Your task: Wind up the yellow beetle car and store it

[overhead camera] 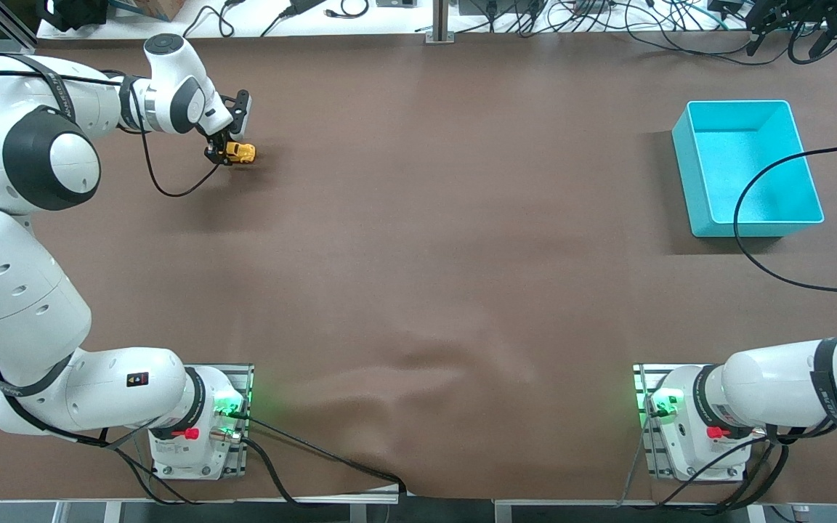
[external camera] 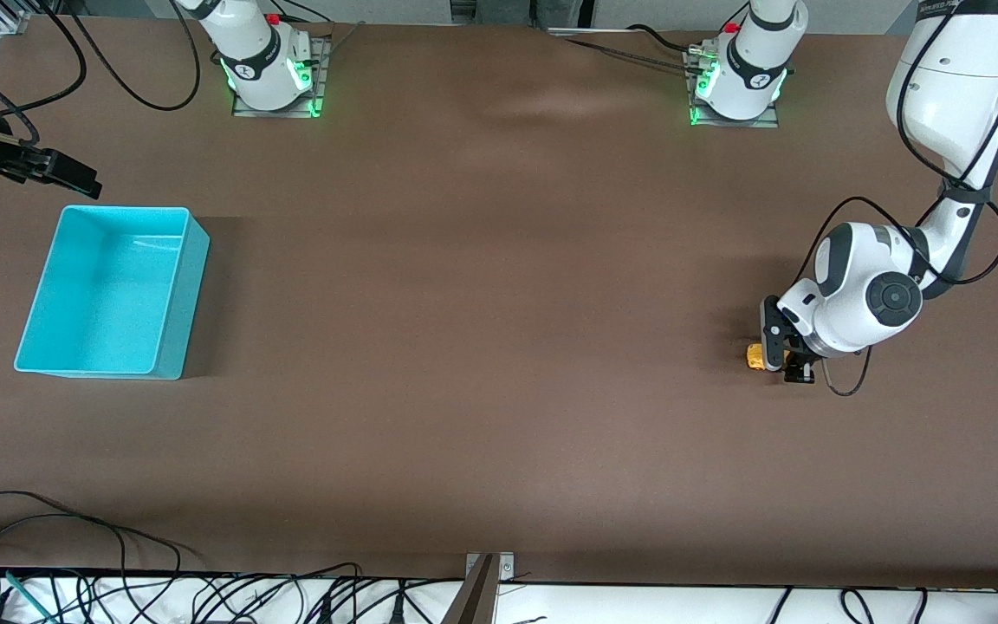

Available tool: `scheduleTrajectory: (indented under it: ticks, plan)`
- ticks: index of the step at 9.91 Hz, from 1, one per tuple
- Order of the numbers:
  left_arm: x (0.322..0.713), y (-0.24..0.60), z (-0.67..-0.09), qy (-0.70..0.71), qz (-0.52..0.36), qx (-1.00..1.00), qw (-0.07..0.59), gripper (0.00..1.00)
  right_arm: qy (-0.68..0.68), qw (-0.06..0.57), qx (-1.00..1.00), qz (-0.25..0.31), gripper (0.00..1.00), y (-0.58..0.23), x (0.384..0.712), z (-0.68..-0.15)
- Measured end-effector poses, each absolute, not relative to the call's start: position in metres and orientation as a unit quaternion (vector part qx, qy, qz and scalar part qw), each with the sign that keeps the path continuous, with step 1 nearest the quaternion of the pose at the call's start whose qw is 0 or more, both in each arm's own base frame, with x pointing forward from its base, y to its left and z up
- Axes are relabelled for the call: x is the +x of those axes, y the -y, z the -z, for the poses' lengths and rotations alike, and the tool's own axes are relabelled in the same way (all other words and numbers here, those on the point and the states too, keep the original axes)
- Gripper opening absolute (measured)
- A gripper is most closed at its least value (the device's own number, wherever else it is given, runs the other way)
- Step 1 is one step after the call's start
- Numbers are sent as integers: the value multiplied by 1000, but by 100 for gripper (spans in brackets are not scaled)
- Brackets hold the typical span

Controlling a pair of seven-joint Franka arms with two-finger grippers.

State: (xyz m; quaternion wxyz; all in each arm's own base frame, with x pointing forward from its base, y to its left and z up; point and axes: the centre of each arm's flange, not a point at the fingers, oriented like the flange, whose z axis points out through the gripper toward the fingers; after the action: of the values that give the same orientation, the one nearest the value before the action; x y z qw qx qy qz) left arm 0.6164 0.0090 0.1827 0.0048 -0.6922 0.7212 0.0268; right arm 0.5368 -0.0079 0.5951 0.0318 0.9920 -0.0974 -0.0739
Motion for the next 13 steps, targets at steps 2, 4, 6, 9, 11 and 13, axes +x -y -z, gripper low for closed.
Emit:
scheduleTrajectory:
  ticks: [2, 4, 6, 9, 11, 13]
  plan:
    - [618, -9, -184, -721, -26, -692, 6, 45, 97, 32, 992, 74, 100, 8, 537, -595]
    - [618, -8, -184, -722, -25, -692, 6, 45, 97, 32, 992, 74, 100, 8, 537, -595]
    - [617, -9, -183, -721, -27, -693, 5, 45, 97, 32, 992, 74, 100, 8, 537, -595]
    - [617, -28, -182, -710, -27, -703, 4, 45, 97, 32, 992, 74, 100, 8, 537, -595]
    - [616, -58, -182, -708, -27, -706, 3, 45, 97, 32, 992, 74, 100, 8, 537, -595]
    - [616, -100, -182, -714, -26, -700, 2, 45, 98, 32, 992, 74, 100, 8, 537, -595]
